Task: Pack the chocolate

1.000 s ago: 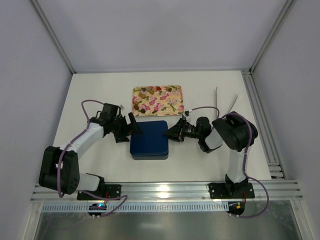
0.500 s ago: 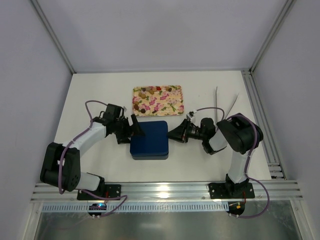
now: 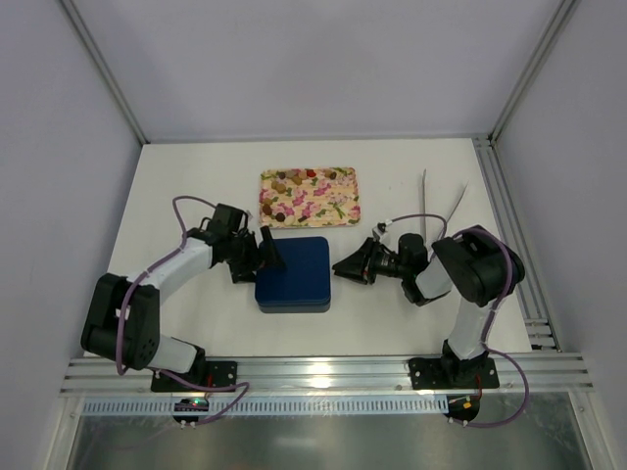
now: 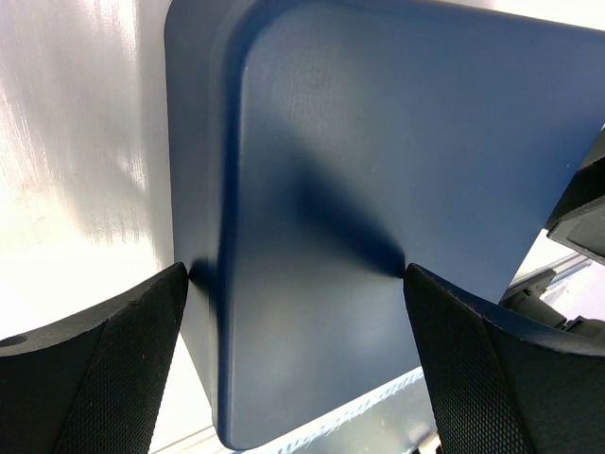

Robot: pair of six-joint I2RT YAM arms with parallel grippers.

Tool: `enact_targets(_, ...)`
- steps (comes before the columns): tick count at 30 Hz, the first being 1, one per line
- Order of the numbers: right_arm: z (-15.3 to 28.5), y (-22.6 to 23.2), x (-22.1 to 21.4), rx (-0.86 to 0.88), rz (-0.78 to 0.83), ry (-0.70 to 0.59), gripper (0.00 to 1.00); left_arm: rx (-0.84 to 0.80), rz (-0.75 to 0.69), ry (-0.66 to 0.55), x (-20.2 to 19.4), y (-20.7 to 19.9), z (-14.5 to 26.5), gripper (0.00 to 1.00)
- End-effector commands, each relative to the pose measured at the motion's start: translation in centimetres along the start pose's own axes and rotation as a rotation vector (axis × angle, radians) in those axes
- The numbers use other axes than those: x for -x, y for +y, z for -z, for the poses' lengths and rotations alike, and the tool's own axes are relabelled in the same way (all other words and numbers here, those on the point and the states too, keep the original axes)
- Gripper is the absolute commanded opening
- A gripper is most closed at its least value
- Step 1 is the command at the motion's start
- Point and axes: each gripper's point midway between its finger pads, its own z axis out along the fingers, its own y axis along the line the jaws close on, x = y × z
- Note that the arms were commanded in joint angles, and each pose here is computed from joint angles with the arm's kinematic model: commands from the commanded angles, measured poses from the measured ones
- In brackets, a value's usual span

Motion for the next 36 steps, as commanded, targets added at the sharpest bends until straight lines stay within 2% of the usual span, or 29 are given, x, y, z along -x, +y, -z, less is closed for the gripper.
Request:
enact_targets(1,0.3,1.4,0.4,0.025,0.120,-0.025,0.35,0.001,-0.044,-0.029,1.0,-1.0,0.3,0.93)
enact_targets(5,0.7,0.9,0.5,-0.029,0.141,-0.035,0.43,0.043,-0.076,-0.024,0.9,-0.8,0.3,0.93)
enact_targets(14,0.9,0.0,0.9,-0.216,0.262,-0.035,0.54,0.148,-0.152,-0.019,0.3,0.0,0.1,0.93)
enact_targets(19,0.7,0.1,0.3,-0.256,0.295,-0.018,0.59,0.199,-0.192,-0.011,-0.2,0.4,-0.1,0.92)
enact_targets(36,-1.5,0.3,-1.5,-0.318,0.335,0.027,0.62,0.363,-0.306,-0.012,-0.6,1.3,0.6,0.92)
